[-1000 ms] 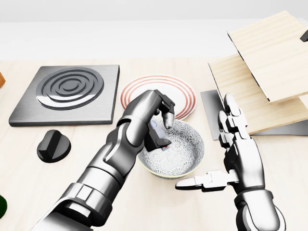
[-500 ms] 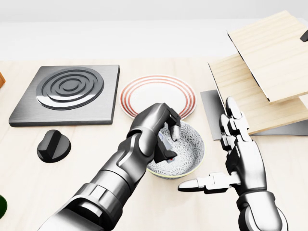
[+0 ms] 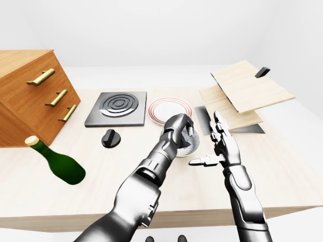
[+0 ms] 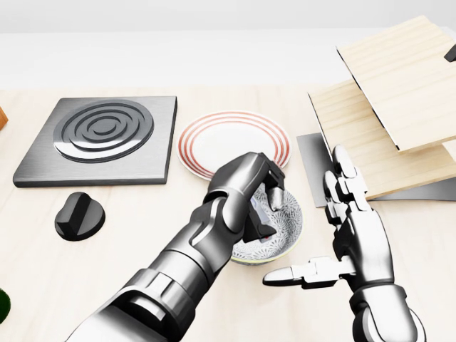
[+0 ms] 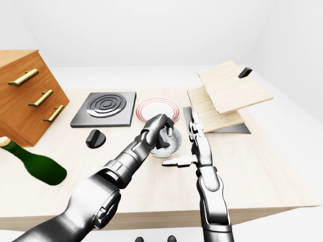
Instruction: Pick up the cream cheese and put it in the bowl.
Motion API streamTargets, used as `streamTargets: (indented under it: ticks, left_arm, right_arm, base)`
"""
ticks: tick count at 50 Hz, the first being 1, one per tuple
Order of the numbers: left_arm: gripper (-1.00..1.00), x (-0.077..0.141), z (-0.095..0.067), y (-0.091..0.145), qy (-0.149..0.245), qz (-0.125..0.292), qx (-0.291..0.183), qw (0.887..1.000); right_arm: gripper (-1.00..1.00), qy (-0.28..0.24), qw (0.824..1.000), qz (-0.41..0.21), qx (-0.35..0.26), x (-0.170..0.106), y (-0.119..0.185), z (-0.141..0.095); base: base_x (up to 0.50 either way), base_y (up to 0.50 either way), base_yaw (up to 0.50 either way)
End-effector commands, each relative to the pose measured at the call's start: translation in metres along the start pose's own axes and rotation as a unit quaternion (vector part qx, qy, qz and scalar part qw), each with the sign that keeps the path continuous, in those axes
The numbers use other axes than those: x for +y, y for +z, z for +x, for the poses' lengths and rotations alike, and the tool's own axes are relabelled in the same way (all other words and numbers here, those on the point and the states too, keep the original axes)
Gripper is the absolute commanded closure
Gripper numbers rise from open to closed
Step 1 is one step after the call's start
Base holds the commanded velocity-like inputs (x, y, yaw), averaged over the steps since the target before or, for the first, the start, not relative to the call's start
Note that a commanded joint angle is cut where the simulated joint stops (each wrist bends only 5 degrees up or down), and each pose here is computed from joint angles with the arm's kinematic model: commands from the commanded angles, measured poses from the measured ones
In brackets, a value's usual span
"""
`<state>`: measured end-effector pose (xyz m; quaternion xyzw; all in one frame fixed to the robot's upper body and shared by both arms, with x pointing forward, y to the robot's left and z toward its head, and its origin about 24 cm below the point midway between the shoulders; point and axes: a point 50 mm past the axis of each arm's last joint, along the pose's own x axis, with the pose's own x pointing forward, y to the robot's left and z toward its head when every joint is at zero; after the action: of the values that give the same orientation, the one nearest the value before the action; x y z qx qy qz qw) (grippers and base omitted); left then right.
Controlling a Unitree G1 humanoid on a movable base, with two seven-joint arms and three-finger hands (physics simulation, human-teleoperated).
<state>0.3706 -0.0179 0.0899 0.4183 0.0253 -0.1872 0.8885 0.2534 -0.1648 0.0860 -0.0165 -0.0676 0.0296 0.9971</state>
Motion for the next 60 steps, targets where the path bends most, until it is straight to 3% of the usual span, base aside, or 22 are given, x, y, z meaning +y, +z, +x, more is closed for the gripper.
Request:
streamTargets:
  ticks: [1,11,25,26,27,29,44,50,56,60]
  left_arm:
    - [1.00,0.000,0.000,0.021,0.013,-0.032,-0.028,0.999]
    - [1.00,0.004,0.001,0.011,0.017,-0.028,-0.010,0.999]
    - [1.00,0.008,0.001,0.014,0.025,-0.025,-0.017,0.999]
    - [0.47,0.008,0.001,0.014,0.024,-0.024,-0.017,0.999]
    - [-0.29,0.008,0.001,0.014,0.027,-0.022,-0.018,0.999]
    - [-1.00,0.009,0.001,0.014,0.029,-0.024,-0.018,0.999]
    - [-1.00,0.022,0.002,0.020,0.052,-0.023,-0.033,0.998]
    - [-1.00,0.040,-0.002,0.038,0.074,-0.027,-0.087,0.993]
    - [-1.00,0.053,-0.024,0.050,0.087,-0.003,-0.160,0.983]
    - [-1.00,0.062,-0.045,0.033,0.108,-0.005,-0.172,0.979]
  right_arm:
    - [-1.00,-0.006,1.000,0.010,-0.021,-0.003,0.009,0.001]
    - [-1.00,-0.004,1.000,0.014,-0.011,-0.004,0.004,0.003]
    - [-1.00,0.001,1.000,0.014,-0.007,-0.002,0.002,0.004]
    - [-1.00,0.001,1.000,0.014,-0.007,-0.002,0.003,0.004]
    - [-1.00,0.001,1.000,0.014,-0.007,-0.002,0.003,0.004]
    - [-1.00,0.001,1.000,0.014,-0.007,-0.002,0.003,0.004]
    - [-1.00,0.005,1.000,0.012,0.003,0.001,-0.002,0.004]
    - [-1.00,0.006,1.000,0.011,0.009,0.002,-0.005,0.004]
    - [-1.00,0.003,1.000,0.010,0.003,0.000,-0.002,0.004]
    - [-1.00,-0.003,0.998,0.004,-0.056,-0.004,0.026,-0.005]
  base:
    - [0.00,0.00,0.00]
    - [0.00,0.00,0.00]
    - [0.00,0.00,0.00]
    - [0.00,0.00,0.00]
    - [0.00,0.00,0.00]
    - [0.00,0.00,0.00]
    - [0.00,0.00,0.00]
    - [0.00,0.00,0.00]
    - [0.00,0.00,0.00]
    - [0.00,0.00,0.00]
